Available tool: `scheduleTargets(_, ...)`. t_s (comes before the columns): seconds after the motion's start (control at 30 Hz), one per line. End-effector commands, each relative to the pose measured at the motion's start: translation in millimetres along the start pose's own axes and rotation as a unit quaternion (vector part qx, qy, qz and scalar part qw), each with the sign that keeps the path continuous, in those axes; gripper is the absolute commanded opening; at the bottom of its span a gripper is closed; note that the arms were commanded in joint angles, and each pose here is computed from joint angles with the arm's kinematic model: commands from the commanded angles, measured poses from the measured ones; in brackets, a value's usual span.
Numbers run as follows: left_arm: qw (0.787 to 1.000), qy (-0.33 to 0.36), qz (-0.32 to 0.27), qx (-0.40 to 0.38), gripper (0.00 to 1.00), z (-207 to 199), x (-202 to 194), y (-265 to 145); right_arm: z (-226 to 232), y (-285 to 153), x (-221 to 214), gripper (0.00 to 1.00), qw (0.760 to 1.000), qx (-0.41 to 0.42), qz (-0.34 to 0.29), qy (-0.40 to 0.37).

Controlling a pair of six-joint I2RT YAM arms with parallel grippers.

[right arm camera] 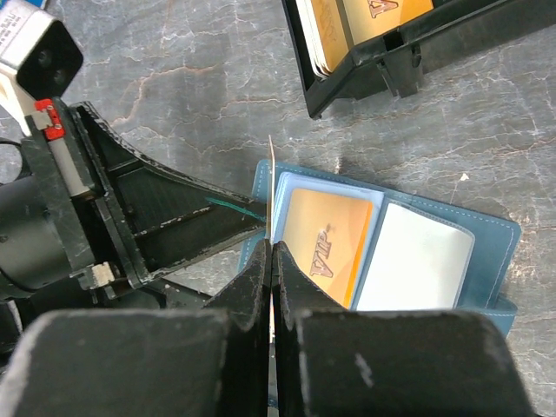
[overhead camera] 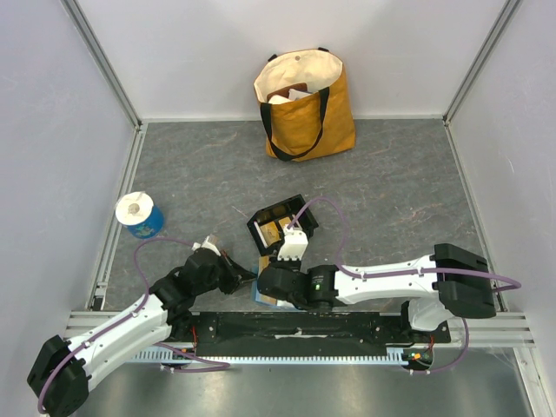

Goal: Put the credit cards into the card holder
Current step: Turn over the card slot in the card holder.

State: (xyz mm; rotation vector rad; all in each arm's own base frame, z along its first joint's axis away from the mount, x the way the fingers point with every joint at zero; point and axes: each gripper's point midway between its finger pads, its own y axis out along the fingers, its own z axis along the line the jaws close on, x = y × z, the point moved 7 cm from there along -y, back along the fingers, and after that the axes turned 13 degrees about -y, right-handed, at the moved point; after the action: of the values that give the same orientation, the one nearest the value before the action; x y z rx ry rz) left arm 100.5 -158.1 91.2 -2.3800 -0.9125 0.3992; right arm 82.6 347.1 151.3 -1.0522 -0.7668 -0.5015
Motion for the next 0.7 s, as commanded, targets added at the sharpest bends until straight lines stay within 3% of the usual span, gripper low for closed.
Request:
scheduleTargets(0.0, 1.000, -0.015, -0.003, -0.006, 0.02, -2, 0, 0, 7, 1, 6, 0.00, 1.000, -0.009, -0.013, 0.008)
scheduleTargets(0.33, 1.000, -0.014, -0.007, -0.006, 0.02, -2, 1, 0, -3, -11, 4, 0.00, 0.998, -0.051, -0.018, -0.033)
scheduleTargets(0.67, 1.000, -0.010, -0.019, 0.014, 0.02, 11, 3, 4, -21, -29, 10, 0.00, 0.999, -0.041, -0.027, -0.021)
